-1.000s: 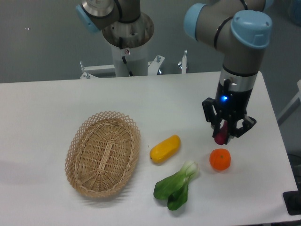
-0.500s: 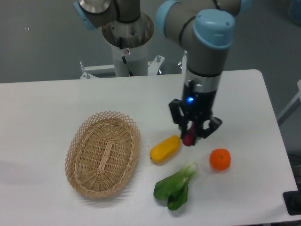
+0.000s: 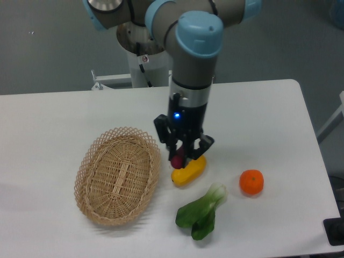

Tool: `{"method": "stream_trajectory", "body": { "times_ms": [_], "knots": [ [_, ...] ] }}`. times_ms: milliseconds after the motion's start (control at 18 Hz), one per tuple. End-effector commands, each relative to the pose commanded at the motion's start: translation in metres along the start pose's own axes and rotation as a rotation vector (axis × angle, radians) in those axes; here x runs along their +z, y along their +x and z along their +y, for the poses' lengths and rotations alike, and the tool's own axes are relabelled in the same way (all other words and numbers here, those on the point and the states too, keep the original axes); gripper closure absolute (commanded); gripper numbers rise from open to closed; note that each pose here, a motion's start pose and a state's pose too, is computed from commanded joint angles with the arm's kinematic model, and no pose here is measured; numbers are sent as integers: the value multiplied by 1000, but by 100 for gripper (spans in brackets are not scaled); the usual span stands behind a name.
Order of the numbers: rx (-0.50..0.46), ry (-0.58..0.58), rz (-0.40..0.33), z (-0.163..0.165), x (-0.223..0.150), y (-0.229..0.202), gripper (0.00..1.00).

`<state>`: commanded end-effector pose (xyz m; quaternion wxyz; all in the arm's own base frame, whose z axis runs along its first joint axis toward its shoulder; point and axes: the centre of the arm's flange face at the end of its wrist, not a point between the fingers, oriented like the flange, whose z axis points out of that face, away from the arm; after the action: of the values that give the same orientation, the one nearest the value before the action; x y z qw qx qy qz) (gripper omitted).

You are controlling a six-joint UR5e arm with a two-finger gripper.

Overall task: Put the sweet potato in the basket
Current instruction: 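Lower the sweet potato into the basket and open the gripper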

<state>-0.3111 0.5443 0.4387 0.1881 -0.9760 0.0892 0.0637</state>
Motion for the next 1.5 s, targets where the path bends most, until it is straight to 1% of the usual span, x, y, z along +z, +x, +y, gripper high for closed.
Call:
{"method": "stream_trajectory", "body": {
  "times_ms": [167, 278, 333, 444, 500, 611, 778, 889, 1000, 1056, 1111, 1222, 1278, 1333, 1389, 1444, 1500],
  "knots": [
    [25, -70, -46, -20, 32, 36, 67],
    [15, -108, -59, -28, 52, 55, 67],
    [-3, -124, -52, -28, 65, 65, 67],
    [-4, -163, -32, -23, 88, 85, 67],
    [7, -184, -37, -18, 99, 92, 67],
    [44, -204, -72, -19, 113, 106, 67],
    [88, -278, -66, -14, 147, 116, 67],
    [131, -309, -57, -14, 163, 125, 67],
    [137, -321, -45, -12, 173, 127, 67],
    [142, -332, -35, -10, 180, 131, 65],
    [144, -335, -34, -10, 181, 132, 62],
    [148, -344, -24, -7, 186, 137, 50],
    [147, -346, -24, -6, 187, 138, 48],
    [149, -346, -24, -6, 186, 139, 39],
    [149, -341, -28, -7, 184, 138, 16],
    [149, -339, -32, -8, 182, 138, 0],
    [147, -332, -37, -10, 178, 137, 0]
  ]
}}
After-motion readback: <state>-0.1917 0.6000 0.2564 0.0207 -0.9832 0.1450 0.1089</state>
